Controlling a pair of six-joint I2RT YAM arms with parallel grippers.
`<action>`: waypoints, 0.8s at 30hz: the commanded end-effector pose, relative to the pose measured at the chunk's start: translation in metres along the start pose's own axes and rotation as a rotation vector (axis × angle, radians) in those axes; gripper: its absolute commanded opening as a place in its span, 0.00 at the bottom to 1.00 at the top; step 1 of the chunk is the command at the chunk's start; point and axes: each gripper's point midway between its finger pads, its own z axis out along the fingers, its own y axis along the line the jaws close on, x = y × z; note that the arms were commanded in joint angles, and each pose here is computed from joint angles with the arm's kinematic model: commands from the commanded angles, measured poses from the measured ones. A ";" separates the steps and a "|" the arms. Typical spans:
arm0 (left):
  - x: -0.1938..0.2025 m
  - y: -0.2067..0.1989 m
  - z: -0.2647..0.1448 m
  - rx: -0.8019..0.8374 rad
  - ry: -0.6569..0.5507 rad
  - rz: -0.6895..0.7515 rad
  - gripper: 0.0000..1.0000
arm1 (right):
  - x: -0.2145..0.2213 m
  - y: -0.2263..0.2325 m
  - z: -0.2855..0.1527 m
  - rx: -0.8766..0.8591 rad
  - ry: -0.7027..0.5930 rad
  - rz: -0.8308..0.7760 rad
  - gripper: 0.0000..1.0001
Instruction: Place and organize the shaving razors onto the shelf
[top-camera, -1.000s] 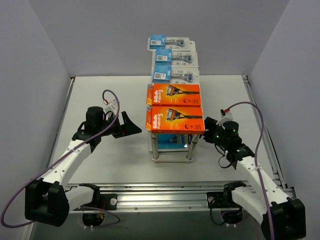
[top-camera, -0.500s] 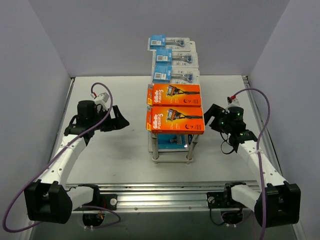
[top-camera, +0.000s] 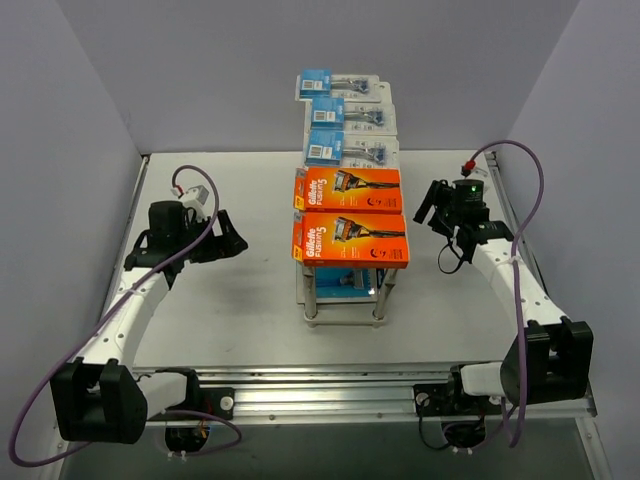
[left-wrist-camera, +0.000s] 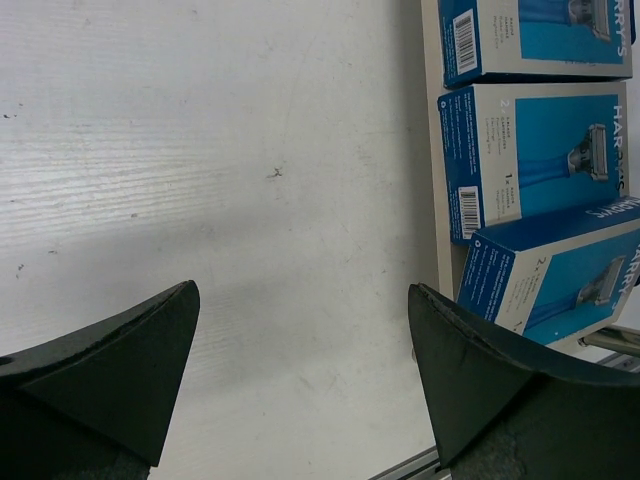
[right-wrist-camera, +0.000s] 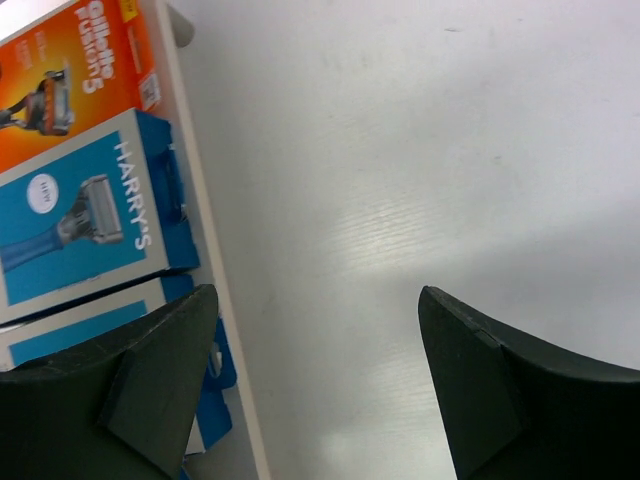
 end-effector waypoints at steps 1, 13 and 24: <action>-0.017 -0.003 -0.010 0.011 -0.059 0.032 0.94 | -0.021 -0.017 -0.008 0.111 -0.072 -0.011 0.77; -0.024 -0.001 -0.024 0.012 -0.122 0.035 0.94 | -0.020 -0.024 -0.033 0.089 -0.192 -0.001 0.78; -0.026 0.004 -0.028 -0.021 -0.142 0.052 0.94 | -0.009 -0.017 -0.022 0.118 -0.150 -0.019 0.79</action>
